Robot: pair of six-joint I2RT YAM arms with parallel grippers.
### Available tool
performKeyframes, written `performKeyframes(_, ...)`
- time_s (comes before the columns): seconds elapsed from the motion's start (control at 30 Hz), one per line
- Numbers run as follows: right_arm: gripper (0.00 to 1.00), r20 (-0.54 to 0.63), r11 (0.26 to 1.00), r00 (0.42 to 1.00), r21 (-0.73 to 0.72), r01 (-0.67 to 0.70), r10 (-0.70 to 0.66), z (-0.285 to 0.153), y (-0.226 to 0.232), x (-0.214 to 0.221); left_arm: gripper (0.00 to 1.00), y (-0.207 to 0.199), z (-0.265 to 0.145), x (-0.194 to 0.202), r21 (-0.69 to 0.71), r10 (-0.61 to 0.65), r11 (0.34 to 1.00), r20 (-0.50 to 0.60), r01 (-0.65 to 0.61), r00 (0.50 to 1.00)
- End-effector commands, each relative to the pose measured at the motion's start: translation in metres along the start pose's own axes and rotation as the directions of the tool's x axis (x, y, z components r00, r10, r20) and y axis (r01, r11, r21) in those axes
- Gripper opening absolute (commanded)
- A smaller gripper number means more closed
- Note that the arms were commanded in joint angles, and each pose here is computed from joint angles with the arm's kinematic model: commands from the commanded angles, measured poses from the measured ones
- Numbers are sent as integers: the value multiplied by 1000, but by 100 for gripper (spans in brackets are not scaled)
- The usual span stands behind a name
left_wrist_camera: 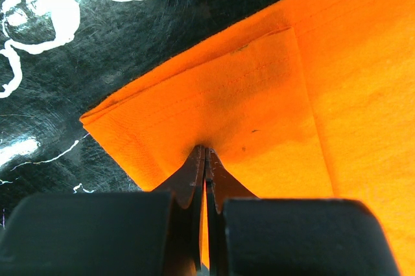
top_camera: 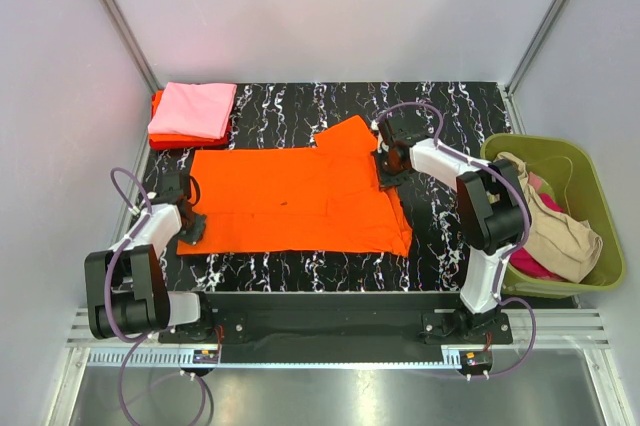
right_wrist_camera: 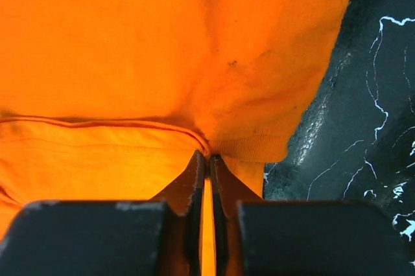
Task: Fold and stack the t-shirts
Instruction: Fold the tshirt
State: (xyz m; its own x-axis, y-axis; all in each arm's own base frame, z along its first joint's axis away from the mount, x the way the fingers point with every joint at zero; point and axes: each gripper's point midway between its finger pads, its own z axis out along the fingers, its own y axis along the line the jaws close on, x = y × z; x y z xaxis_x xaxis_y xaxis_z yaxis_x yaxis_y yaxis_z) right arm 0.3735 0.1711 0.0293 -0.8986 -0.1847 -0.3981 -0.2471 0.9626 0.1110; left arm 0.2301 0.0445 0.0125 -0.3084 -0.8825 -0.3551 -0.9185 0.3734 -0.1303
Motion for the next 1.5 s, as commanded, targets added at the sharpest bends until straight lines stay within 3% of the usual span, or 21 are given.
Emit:
performKeyframes(0.0,5,115,1000,993,9,13,-14,-28,9,-33,1,42,14,14,-156,46,986,-37,-51,998)
performKeyframes(0.13,1,136,997,989,64,41,-50,-30,7,-39,1,42,14,14,-155,44,987,-40,-50,998)
performKeyframes(0.53,1,144,996,986,53,72,-79,-25,10,-49,1,42,15,14,-158,48,986,-39,-54,998)
performKeyframes(0.6,10,152,995,984,50,83,-89,-26,12,-53,1,42,15,15,-159,52,986,-45,-58,998)
performKeyframes(0.73,19,157,996,984,48,78,-85,-28,13,-55,1,42,14,14,-156,52,986,-43,-58,998)
performKeyframes(0.8,33,147,997,987,54,53,-60,-32,12,-53,1,41,12,12,-156,55,986,-35,-60,998)
performKeyframes(0.83,36,156,998,988,58,12,-21,-40,12,-55,1,41,11,11,-158,54,986,-33,-58,998)
performKeyframes(0.93,41,113,985,987,113,-130,117,-62,5,-43,2,41,10,8,-159,51,986,-26,-54,998)
performKeyframes(1.07,43,39,969,968,-24,-246,247,-100,30,-9,3,35,4,-6,-161,41,986,-23,-45,999)
performKeyframes(1.2,42,-48,963,968,-101,-249,246,-113,38,48,4,30,-3,-35,-171,49,984,44,-41,998)
performKeyframes(1.27,38,-34,966,976,-138,-218,215,-125,39,61,4,23,-9,-44,-153,46,987,51,-38,998)
performKeyframes(1.47,34,-166,944,957,-193,-267,237,-106,48,110,7,-3,-19,-40,-41,33,999,-9,-33,999)
